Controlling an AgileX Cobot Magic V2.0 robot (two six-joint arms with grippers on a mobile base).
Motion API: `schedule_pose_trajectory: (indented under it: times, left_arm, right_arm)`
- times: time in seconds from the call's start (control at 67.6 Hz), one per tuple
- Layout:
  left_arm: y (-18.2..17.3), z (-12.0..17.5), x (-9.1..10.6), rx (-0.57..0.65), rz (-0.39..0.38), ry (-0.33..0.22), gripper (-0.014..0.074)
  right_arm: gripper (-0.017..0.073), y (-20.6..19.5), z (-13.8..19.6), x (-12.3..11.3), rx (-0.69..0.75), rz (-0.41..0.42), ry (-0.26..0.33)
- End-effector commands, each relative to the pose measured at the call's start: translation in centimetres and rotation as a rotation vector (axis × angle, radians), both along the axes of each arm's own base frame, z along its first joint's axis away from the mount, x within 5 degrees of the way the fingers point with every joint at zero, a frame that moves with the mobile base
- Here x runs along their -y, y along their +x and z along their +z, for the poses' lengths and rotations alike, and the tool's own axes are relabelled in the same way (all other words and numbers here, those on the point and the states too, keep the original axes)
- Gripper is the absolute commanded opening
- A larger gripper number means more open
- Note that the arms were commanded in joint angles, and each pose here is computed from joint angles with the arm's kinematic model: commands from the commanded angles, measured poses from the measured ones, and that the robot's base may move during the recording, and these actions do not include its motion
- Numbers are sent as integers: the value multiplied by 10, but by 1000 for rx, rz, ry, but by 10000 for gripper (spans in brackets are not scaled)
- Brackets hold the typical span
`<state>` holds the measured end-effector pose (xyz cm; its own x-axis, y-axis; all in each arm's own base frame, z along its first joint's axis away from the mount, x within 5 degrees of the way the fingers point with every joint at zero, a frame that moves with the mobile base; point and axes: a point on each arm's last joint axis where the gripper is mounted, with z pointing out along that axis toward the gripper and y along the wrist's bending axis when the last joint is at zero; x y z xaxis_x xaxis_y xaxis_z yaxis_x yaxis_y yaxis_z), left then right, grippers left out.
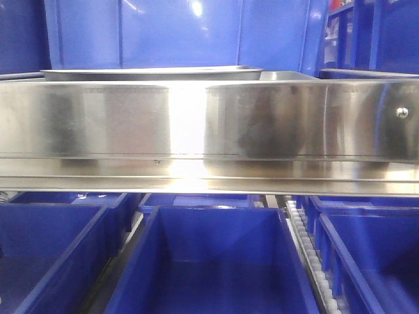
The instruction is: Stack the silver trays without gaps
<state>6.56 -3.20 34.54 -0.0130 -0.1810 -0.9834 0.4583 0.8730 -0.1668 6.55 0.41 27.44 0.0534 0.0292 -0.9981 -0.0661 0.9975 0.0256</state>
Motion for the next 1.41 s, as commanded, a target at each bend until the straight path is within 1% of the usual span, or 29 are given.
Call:
schedule_pose_trajectory:
  times: [0.0, 0.222, 0.296, 0.355, 0.429, 0.474, 0.533, 1.228, 1.243, 1.332, 1.362, 1.391]
  left_arm:
    - [-1, 1, 0, 17, -8, 1, 0]
    - [-1, 1, 0, 17, -8, 1, 0]
    - [-1, 1, 0, 17, -8, 1, 0]
    - [-1, 1, 0, 17, -8, 1, 0]
    - [-2, 1, 0, 19, -8, 0, 0]
    - [-2, 1, 0, 19, -9, 0, 0]
    - [-2, 1, 0, 19, -9, 0, 0]
    - [-2, 1, 0, 19, -9, 0, 0]
    - [-2, 1, 0, 24, -6, 7, 0]
    - [-3, 3, -4, 105, 37, 122, 0]
    - [-2, 1, -4, 110, 41, 140, 0]
    - [-3, -2, -5, 108, 46, 142, 0]
  right_arm:
    - [-25, -5, -10, 3, 37, -46, -6]
    - [-25, -13, -47, 4, 6, -58, -8]
    - [-25, -11, -59, 4, -28, -58, -9]
    - [-25, -9, -66, 4, -22, -56, -9]
    - [-25, -9, -63, 4, 10, -54, -8]
    - [-25, -9, -67, 4, -27, -56, -9]
    - [-25, -9, -67, 4, -34, -56, -9]
    - [-25, -9, -67, 4, -34, -56, -9]
    - [-25, -9, -67, 4, -34, -56, -9]
    - [-25, -9, -67, 4, -34, -56, -9]
    - [-25, -9, -67, 4, -34, -56, -9]
    - [-25, -9, -67, 4, -34, -56, -9]
